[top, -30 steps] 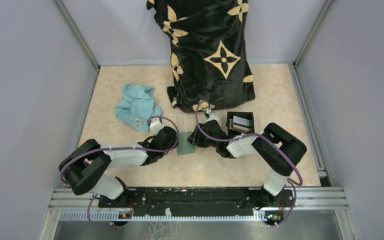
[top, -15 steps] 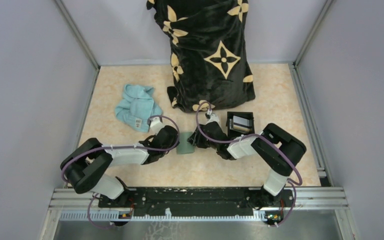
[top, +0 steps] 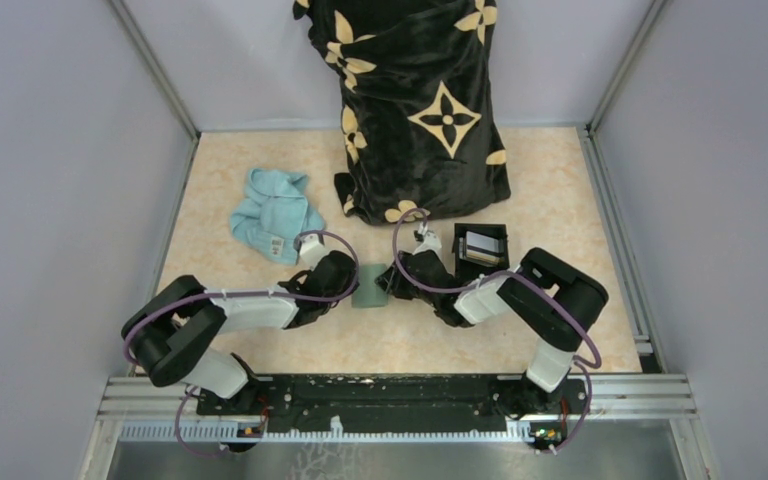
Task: Put the credit cards into the card holder
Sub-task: Close the card holder at the center of the board.
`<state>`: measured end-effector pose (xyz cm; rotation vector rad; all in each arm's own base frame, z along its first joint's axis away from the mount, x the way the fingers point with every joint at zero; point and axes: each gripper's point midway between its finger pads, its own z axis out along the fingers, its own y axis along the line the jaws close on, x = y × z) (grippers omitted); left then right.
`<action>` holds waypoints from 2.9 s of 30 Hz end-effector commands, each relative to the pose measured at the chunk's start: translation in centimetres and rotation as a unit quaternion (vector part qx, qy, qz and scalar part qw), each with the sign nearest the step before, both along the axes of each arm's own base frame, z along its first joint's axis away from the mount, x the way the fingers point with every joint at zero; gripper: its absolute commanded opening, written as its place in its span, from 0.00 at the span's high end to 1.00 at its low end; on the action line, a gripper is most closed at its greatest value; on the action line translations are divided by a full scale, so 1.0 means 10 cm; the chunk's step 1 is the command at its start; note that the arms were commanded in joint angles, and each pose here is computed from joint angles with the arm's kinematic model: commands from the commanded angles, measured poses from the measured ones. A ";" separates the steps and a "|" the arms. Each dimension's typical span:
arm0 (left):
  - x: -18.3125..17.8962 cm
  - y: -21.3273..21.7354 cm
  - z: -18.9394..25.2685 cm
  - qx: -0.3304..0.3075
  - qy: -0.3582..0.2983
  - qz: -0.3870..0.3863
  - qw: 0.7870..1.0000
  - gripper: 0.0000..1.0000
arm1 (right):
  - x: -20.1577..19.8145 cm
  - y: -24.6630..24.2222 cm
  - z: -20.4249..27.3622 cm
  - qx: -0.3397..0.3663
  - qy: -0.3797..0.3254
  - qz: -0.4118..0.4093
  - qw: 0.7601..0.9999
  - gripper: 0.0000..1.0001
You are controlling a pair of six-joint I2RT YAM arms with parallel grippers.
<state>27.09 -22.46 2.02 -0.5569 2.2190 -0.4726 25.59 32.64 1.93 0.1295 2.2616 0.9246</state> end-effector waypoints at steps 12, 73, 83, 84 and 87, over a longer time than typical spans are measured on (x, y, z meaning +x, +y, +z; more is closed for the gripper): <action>-0.53 0.15 -0.59 0.057 0.130 -0.043 0.989 0.76 | -1.08 -0.43 -1.10 -0.188 0.153 0.081 0.967 0.71; -0.72 0.28 -0.39 0.037 0.107 -0.047 0.993 0.68 | -0.58 -0.18 -0.20 0.004 0.083 -0.049 0.995 0.59; -0.75 0.26 -0.40 0.034 0.109 -0.049 0.992 0.68 | -0.56 -0.17 -0.10 0.046 0.080 -0.067 0.993 0.60; -0.76 0.26 -0.41 0.034 0.110 -0.049 0.992 0.68 | -0.56 -0.16 -0.09 0.046 0.080 -0.067 0.994 0.60; -0.76 0.25 -0.41 0.034 0.109 -0.049 0.992 0.68 | -0.55 -0.17 -0.08 0.048 0.079 -0.071 0.993 0.60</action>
